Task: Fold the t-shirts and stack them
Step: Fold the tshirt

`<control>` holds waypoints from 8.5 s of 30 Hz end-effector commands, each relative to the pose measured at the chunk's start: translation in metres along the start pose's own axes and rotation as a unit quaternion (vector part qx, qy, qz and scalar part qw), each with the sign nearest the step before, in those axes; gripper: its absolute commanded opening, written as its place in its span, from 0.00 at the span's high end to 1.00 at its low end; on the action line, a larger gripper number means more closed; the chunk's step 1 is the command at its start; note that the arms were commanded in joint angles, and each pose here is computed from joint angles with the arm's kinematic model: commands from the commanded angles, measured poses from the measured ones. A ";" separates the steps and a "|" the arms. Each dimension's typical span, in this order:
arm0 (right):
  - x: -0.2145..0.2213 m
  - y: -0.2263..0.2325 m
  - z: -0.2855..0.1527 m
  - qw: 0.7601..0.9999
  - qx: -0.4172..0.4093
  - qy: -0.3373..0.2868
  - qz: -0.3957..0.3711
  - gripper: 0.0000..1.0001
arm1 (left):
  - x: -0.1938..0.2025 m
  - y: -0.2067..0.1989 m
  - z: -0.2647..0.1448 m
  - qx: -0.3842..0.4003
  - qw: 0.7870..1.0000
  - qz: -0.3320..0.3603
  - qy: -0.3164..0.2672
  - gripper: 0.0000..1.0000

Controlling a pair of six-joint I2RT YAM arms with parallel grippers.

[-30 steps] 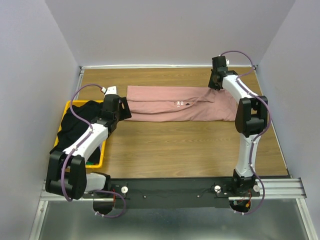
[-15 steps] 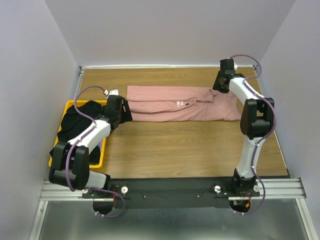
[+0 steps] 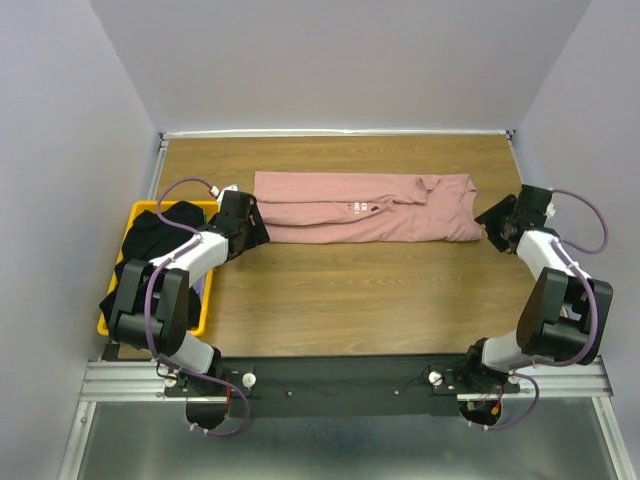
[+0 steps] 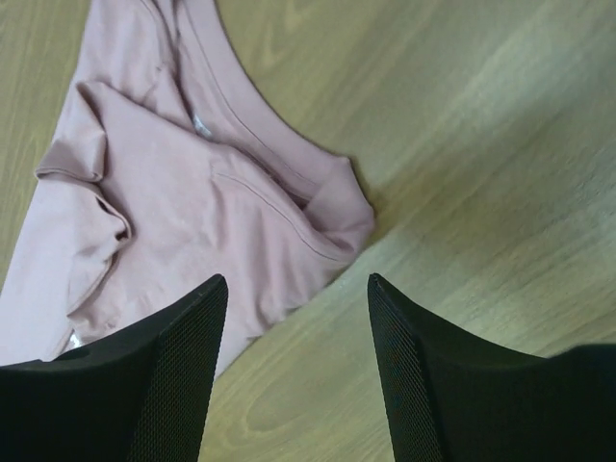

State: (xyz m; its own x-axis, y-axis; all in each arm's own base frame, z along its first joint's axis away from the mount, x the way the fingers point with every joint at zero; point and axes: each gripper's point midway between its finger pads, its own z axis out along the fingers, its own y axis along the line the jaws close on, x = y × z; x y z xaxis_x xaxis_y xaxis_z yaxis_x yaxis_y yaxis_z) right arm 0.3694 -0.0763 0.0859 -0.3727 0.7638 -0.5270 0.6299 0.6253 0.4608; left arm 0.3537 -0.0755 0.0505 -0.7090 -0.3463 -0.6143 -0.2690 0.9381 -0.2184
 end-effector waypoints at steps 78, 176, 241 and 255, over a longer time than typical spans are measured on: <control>0.040 0.079 -0.017 0.983 -0.172 0.048 -0.042 0.48 | -0.090 -0.015 -0.125 0.083 0.970 0.023 -0.228 0.17; 0.040 0.091 0.094 0.965 -0.242 0.102 -0.029 0.69 | 0.072 -0.408 -0.061 0.441 0.862 0.251 -0.002 0.43; 0.057 0.048 0.012 0.992 -0.093 0.071 -0.047 0.55 | -0.059 -0.324 -0.025 0.245 0.936 0.229 -0.104 0.16; 0.105 0.016 0.040 0.988 -0.056 0.139 -0.015 0.53 | -0.007 -0.122 0.091 0.032 0.961 0.263 0.079 0.20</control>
State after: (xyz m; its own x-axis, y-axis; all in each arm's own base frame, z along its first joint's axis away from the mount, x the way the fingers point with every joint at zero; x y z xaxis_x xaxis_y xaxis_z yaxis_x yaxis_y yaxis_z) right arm 0.3637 0.0115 0.0268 -0.5568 0.7535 -0.3495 0.5143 0.6432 0.5673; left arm 0.4810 -0.1962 0.0278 -0.7796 0.1066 -0.6171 0.1566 0.9873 -0.0272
